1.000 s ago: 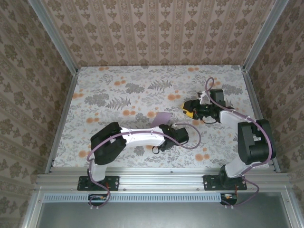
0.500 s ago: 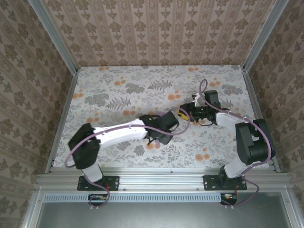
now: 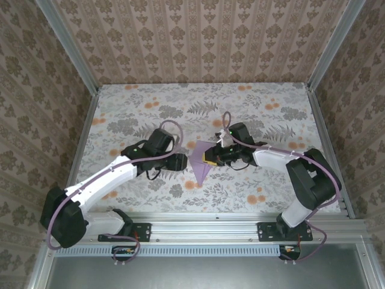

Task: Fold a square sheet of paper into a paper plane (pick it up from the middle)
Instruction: Fold the wing for the fifth time at the center of the table.

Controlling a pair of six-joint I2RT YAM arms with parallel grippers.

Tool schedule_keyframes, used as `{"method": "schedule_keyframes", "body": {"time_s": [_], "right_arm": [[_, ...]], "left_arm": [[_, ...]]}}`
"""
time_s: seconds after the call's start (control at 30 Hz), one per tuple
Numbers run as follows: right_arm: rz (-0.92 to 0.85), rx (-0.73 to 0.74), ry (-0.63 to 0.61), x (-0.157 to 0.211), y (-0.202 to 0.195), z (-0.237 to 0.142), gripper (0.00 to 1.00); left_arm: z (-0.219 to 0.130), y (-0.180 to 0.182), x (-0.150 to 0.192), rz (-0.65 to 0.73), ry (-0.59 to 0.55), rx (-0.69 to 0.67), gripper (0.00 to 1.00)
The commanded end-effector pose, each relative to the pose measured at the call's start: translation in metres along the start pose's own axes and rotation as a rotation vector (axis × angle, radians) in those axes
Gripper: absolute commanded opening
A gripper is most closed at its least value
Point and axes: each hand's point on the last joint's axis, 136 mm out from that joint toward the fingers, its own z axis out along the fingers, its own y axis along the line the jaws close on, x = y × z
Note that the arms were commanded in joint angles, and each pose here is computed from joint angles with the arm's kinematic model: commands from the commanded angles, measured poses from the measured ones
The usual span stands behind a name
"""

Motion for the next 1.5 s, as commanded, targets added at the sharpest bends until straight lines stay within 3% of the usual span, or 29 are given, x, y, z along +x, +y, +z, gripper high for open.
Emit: {"method": "schedule_keyframes", "body": {"time_s": [0.0,0.17,0.6,1.17,1.47], "right_arm": [[-0.021,0.096,-0.001,-0.002,-0.011,0.012,0.21],[-0.044,0.159,0.010,0.001,-0.019,0.025,0.19],[-0.045,0.317,0.060,0.009,-0.060,0.027,0.13],[0.027,0.280,0.067,0.016,-0.095,0.024,0.10],[0.048,0.273,0.072,0.021,-0.107,0.020,0.08]], "left_arm": [[0.000,-0.003,-0.003,-0.099,-0.018,0.117,0.68],[0.008,0.009,-0.003,-0.172,-0.015,0.147,0.74],[0.022,0.016,0.008,-0.193,0.026,0.162,0.74],[0.038,0.007,0.011,-0.236,0.052,0.220,0.74],[0.061,-0.004,0.014,-0.326,0.018,0.209,0.72]]}}
